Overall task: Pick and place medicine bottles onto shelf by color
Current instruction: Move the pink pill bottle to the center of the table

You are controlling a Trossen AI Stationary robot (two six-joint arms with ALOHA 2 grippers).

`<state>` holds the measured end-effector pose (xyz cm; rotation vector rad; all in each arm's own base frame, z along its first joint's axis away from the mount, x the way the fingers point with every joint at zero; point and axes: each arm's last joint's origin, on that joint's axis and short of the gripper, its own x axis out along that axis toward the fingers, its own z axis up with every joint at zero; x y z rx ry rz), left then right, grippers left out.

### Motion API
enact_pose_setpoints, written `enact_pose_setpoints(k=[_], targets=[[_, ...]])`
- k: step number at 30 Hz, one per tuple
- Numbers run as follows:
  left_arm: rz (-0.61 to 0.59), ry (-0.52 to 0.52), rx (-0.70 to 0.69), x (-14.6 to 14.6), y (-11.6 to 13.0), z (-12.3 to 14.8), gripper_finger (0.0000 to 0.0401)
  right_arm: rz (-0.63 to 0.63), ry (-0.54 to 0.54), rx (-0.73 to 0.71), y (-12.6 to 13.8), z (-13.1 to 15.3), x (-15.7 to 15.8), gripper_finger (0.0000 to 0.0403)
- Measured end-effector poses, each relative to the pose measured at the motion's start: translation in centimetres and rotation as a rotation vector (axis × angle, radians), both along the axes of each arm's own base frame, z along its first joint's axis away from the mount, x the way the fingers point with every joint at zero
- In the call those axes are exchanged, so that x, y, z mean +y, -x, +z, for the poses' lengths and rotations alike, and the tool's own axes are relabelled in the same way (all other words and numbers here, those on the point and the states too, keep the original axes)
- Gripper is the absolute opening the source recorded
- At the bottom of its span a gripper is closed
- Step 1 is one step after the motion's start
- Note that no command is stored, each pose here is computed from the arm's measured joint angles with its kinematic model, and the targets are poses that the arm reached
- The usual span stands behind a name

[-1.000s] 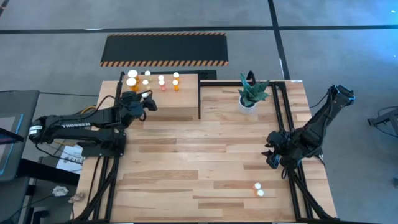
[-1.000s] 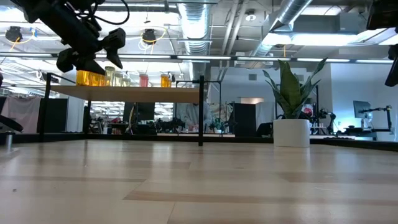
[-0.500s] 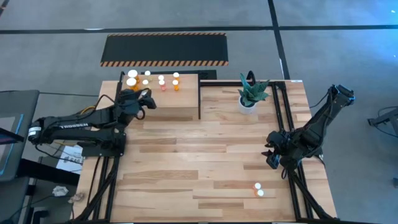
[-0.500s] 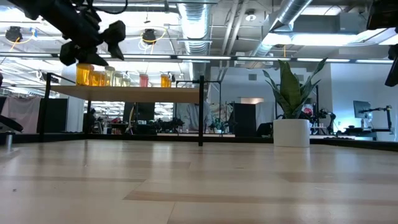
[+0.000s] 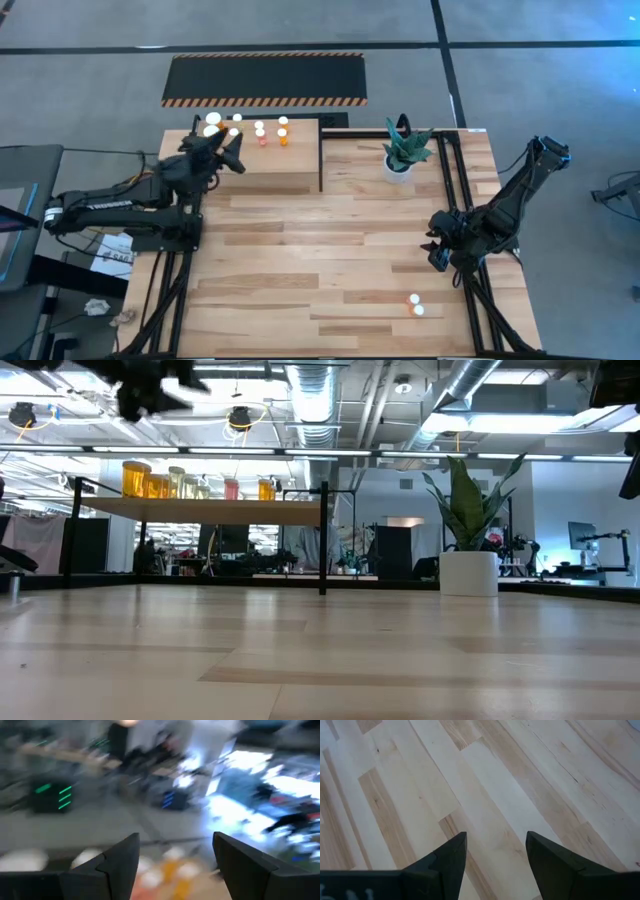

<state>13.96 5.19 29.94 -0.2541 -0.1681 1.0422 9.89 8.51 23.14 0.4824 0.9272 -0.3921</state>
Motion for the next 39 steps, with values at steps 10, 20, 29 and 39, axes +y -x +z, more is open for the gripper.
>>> enact_pose_setpoints(k=[10,20,29,39], targets=[[-0.691,-0.403,-0.187,-2.4,0.1,3.8,0.0238,0.000,0.000,0.000,0.0,0.0,0.0,0.0226],[-0.937,-0.362,-0.209,-3.6,-0.9,3.4,0.0238,0.000,0.000,0.000,0.0,0.0,0.0,0.0226],[-1.047,-0.139,-0.264,-4.8,-3.2,2.2,0.0238,0.036,0.026,0.005,0.0,0.0,0.0,0.0226],[-1.186,-0.122,-0.418,-8.6,-8.2,2.4,0.0238,0.075,0.063,0.010,-0.3,0.0,-0.2,0.0226]])
